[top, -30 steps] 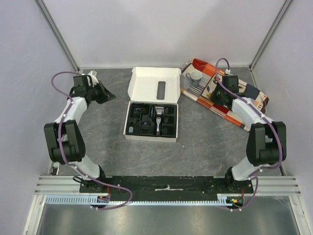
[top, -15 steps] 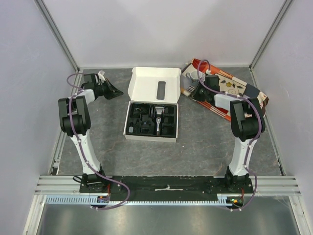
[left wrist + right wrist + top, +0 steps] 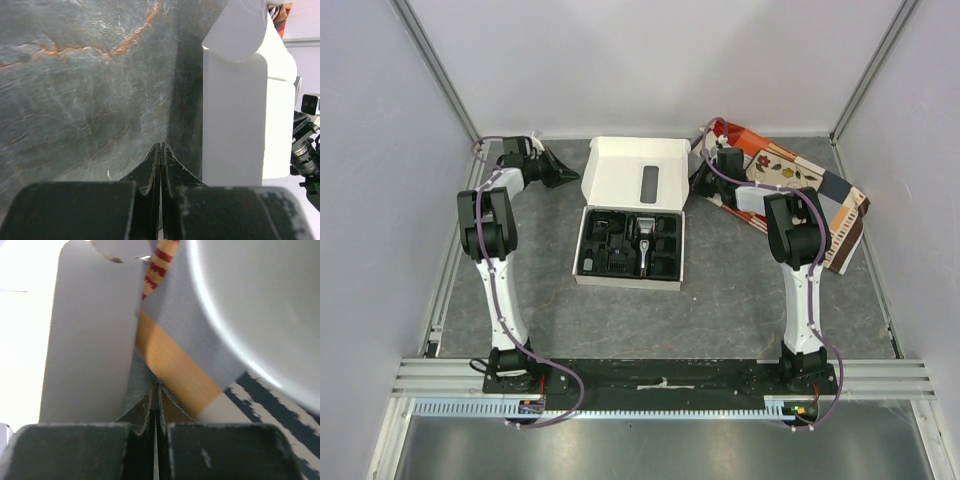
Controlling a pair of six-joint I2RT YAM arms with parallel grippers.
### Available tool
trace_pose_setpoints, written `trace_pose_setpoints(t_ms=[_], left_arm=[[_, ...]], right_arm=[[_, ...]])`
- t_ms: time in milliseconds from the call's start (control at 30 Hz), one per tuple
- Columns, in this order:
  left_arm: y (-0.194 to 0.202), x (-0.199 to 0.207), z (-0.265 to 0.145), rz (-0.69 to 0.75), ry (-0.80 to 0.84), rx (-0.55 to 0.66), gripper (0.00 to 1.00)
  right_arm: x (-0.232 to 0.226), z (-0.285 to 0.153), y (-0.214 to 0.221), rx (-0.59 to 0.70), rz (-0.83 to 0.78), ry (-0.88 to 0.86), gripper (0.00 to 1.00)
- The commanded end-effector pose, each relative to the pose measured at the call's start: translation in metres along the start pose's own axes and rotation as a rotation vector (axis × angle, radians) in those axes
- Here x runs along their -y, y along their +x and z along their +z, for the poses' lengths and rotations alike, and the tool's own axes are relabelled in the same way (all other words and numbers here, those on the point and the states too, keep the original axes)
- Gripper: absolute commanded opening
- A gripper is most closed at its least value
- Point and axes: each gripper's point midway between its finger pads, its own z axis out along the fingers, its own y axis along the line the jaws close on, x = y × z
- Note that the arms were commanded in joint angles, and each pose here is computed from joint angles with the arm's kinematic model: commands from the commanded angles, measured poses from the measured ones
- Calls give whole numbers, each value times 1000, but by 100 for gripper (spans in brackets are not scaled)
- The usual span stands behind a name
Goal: Sort the hair-cutting tools
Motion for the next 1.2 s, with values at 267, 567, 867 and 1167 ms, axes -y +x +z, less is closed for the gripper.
trace_pose_setpoints(t_ms=[267, 567, 867, 1167], left_arm=[[29, 33, 32, -23, 111, -147, 2], [41, 73, 24, 14, 339, -194, 2], [33, 126, -14, 106, 463, -171, 2], [41, 164, -57, 162, 498, -152, 2]], right_arm=[[-47, 9, -7, 3, -34, -187, 0], [-80, 1, -5, -8, -83, -359, 0], [-112, -31, -21, 35, -158, -435, 0], [-143, -73, -32, 75, -235, -449, 0]])
